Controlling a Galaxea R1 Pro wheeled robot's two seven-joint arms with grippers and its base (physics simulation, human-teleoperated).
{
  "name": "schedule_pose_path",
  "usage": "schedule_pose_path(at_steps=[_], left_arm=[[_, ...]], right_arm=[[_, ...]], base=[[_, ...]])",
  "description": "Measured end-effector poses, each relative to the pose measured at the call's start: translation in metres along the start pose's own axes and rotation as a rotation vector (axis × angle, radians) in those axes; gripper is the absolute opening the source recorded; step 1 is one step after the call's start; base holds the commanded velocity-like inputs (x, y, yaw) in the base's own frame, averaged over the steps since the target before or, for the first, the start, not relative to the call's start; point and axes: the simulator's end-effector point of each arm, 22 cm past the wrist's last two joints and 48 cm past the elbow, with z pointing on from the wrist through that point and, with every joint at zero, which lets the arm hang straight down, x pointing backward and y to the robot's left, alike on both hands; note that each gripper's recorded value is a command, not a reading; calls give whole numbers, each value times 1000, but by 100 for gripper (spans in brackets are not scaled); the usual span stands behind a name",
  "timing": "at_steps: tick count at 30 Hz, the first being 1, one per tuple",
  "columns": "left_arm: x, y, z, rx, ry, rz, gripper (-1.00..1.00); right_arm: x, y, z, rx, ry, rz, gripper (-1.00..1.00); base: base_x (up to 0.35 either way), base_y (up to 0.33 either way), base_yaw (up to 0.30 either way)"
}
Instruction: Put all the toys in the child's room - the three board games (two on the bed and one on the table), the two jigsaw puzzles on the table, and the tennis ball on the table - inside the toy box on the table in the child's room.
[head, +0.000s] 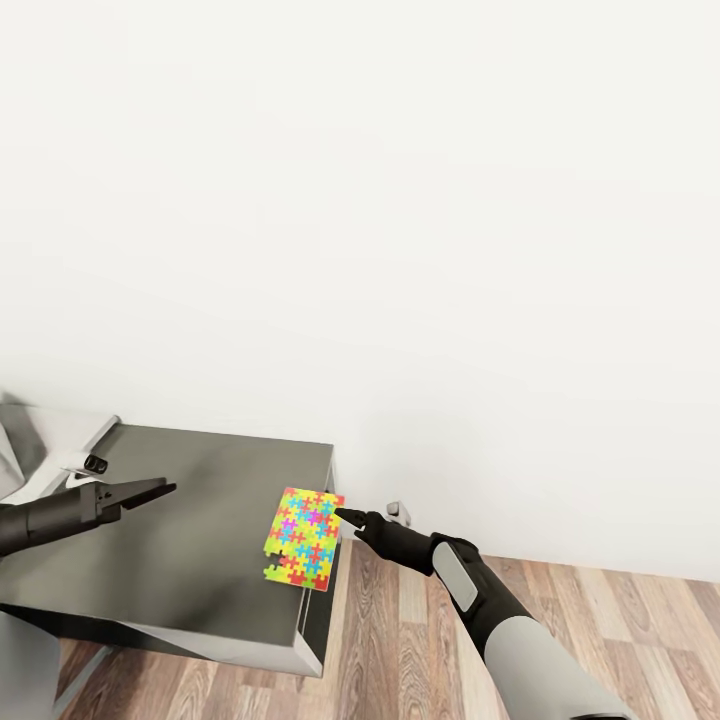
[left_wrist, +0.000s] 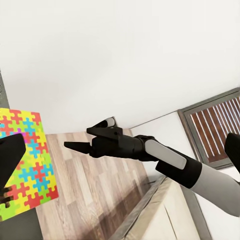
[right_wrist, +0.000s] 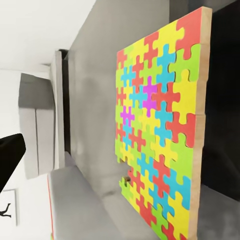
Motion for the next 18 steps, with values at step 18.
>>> schedule_pose_path(at_steps=[18], left_arm=[[5, 17, 6, 1, 0, 0, 100]], right_arm=[[-2, -17, 9, 2, 0, -4, 100]], base=[[0, 0, 0]])
